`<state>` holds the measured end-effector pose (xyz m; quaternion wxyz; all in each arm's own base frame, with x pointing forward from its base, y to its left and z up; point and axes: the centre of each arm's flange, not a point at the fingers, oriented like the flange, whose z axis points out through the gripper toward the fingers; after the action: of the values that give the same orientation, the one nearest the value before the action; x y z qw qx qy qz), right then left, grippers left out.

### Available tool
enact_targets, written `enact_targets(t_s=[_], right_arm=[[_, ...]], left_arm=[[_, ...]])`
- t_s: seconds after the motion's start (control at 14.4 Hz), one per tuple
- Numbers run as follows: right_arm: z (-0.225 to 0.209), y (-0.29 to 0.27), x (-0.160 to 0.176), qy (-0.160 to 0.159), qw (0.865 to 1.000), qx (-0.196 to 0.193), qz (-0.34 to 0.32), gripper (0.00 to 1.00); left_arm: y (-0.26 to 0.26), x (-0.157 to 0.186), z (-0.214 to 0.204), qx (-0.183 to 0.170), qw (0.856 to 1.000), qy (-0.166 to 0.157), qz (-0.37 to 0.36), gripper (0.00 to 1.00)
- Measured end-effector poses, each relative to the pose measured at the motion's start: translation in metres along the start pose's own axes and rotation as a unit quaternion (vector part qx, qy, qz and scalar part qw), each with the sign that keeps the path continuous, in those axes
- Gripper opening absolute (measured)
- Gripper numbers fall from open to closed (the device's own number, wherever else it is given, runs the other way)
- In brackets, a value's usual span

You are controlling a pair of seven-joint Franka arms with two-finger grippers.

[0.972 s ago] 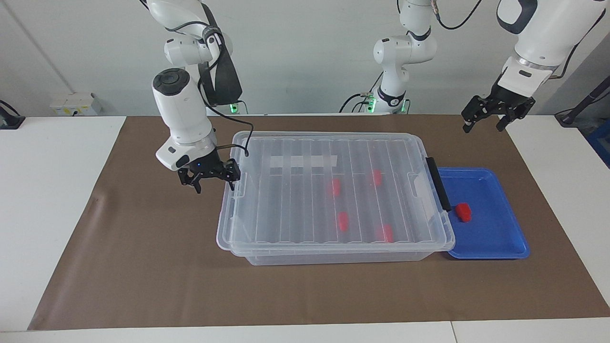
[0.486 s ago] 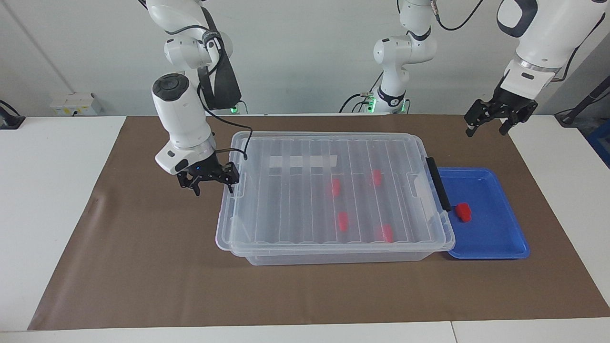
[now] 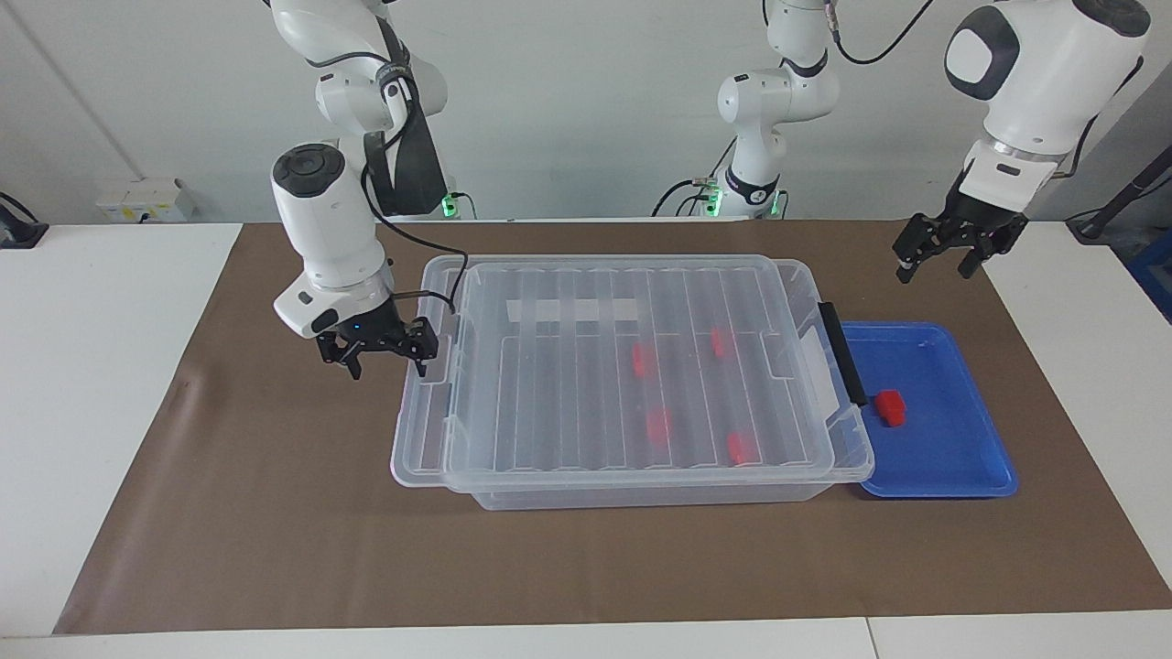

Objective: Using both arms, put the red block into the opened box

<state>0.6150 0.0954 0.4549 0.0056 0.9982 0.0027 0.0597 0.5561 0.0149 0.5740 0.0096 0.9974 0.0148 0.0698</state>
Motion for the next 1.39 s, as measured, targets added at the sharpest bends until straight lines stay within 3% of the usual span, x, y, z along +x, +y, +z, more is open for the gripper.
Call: enact_targets(t_s=[0.42, 0.9, 1.39], right_arm=[[0.0, 0.022, 0.003, 0.0, 1.0, -0.014, 0.01, 1.0], [-0.001, 0.047, 0.004, -0.009, 0.999, -0.027, 0.019, 1.0], [-0.003, 0.069, 0.005, -0.017, 0.999, -0.041, 0.008, 1.0]], left_arm=[[-0.049, 0.003, 0.055, 0.008, 1.0, 0.022, 0.016, 1.0], [-0.057, 0.008, 0.141, 0.012, 0.999, 0.051, 0.013, 1.0], [-0.062, 0.013, 0.212, 0.008, 0.999, 0.031, 0.012, 1.0]])
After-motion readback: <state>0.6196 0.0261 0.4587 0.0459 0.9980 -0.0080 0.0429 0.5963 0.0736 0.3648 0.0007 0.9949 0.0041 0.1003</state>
